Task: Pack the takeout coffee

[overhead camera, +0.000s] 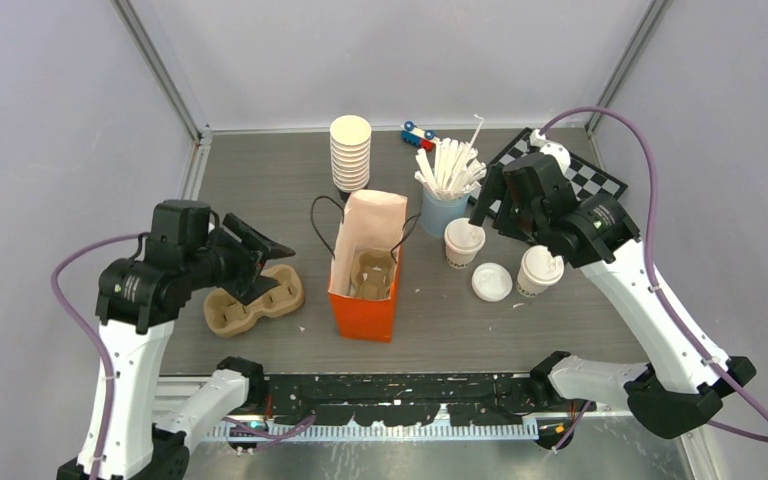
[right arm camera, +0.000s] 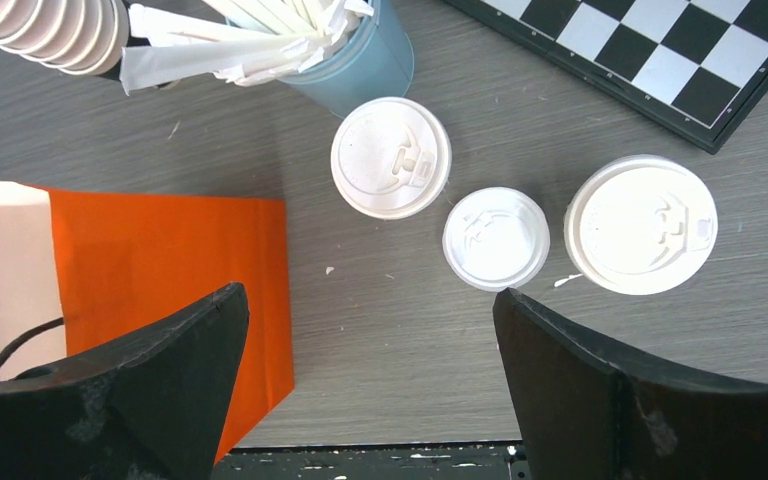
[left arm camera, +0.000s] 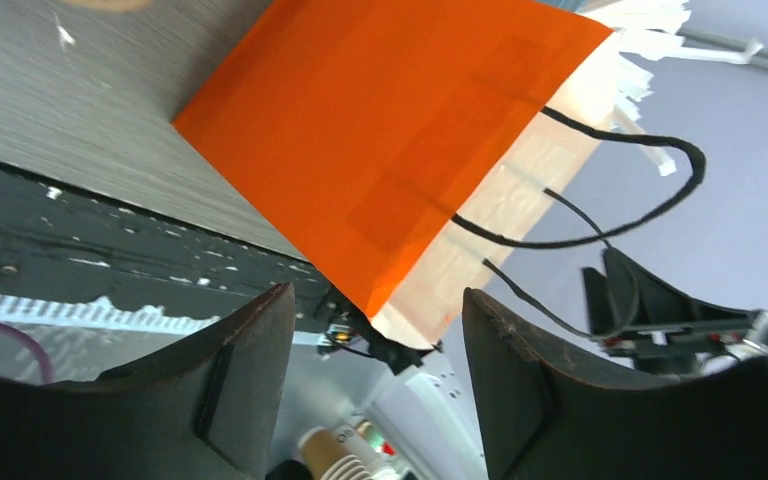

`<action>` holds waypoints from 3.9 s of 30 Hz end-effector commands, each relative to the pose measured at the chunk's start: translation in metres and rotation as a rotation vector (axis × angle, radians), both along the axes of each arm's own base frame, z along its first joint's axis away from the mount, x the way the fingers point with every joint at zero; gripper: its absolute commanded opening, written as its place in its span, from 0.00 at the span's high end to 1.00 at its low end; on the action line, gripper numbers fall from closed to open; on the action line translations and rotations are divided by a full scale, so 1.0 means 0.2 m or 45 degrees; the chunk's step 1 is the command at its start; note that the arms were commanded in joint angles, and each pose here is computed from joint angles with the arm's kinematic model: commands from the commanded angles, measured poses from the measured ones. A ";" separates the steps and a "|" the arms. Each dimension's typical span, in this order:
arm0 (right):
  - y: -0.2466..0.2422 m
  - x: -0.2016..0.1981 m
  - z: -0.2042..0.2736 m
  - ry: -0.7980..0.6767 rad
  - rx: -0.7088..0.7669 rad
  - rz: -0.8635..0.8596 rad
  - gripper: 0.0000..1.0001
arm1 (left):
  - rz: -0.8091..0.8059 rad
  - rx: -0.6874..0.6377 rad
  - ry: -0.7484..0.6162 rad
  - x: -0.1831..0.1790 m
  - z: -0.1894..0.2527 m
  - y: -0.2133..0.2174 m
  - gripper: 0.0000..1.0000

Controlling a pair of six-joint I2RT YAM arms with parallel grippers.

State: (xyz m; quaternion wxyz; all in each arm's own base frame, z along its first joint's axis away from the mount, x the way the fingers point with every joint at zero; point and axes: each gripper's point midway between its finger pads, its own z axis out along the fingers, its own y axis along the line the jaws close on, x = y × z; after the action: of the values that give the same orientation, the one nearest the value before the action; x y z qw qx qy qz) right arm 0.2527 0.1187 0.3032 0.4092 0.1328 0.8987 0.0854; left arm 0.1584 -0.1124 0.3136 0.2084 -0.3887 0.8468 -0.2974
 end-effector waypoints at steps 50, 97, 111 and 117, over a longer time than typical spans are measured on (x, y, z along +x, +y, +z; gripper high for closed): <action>0.04 -0.14 -0.07 0.017 0.224 0.042 0.09 | -0.131 -0.107 -0.011 -0.02 -0.21 -0.41 0.45; 0.26 -0.06 0.20 -0.071 0.236 0.396 0.08 | -1.482 0.682 -0.487 -0.04 -0.07 -0.40 0.78; 0.23 -0.09 0.16 -0.022 0.207 0.386 0.08 | -0.836 0.717 -0.226 0.00 0.15 -0.20 0.36; 0.24 -0.08 0.12 -0.016 0.193 0.392 0.08 | -0.645 0.414 -0.046 -0.27 0.09 -0.14 0.38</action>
State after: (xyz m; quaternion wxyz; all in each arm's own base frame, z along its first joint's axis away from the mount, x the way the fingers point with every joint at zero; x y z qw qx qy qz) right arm 0.2374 0.1660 0.3207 0.3723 0.0227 0.9053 0.2034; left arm 0.1601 -0.1735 0.3529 0.2879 -0.0074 0.9347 -0.2084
